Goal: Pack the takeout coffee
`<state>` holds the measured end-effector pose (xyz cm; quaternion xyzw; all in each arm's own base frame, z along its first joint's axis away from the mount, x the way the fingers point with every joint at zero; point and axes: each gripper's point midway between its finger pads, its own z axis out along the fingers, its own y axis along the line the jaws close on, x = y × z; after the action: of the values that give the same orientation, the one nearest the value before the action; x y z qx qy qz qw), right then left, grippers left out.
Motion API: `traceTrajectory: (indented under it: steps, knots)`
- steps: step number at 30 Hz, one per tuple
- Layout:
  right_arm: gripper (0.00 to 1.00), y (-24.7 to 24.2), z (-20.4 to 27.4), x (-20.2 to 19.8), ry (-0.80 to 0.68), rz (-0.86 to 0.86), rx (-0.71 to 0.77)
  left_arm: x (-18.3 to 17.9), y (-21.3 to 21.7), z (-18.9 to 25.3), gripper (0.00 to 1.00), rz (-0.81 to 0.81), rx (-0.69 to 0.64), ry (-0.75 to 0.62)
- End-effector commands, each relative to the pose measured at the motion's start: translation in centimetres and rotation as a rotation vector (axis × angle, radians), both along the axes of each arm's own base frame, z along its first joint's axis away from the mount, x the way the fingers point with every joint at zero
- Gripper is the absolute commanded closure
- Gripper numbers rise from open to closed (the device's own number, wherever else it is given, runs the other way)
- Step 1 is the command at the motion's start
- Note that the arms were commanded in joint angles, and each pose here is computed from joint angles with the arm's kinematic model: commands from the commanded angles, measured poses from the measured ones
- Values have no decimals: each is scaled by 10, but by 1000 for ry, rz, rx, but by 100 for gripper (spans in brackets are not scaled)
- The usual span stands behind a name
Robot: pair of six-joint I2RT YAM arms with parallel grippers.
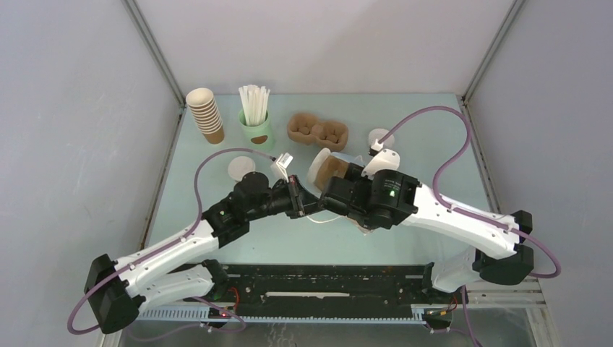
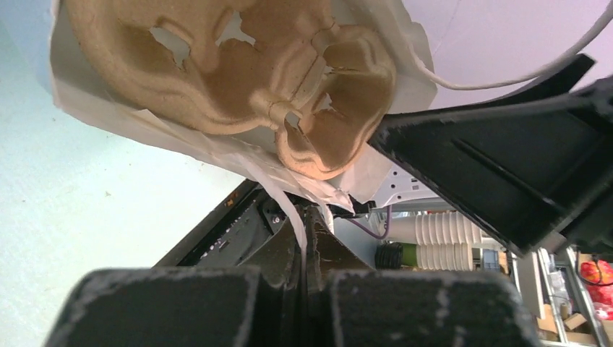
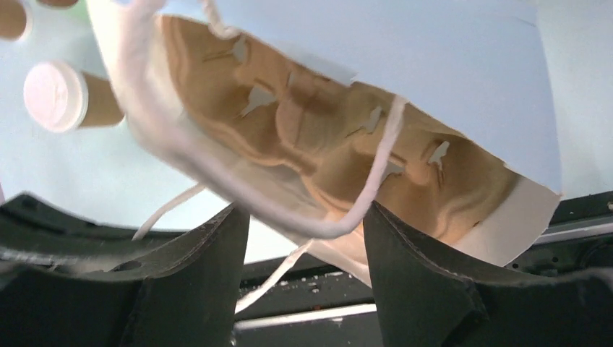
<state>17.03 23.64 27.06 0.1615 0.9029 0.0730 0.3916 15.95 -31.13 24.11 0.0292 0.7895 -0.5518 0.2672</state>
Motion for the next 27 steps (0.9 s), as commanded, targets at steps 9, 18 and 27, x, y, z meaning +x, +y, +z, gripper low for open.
traceTrajectory:
  steps: [9,18,27]
  knots:
    - [33,-16,-24,34,-81,-244,-83,-9,-2,18,100,-35,-88,-21]
    - [42,-8,-49,56,-106,-256,-102,-13,-3,18,100,-58,-94,-17]
    - [44,-14,-84,78,-105,-280,-135,-16,-2,9,100,-70,-83,-4]
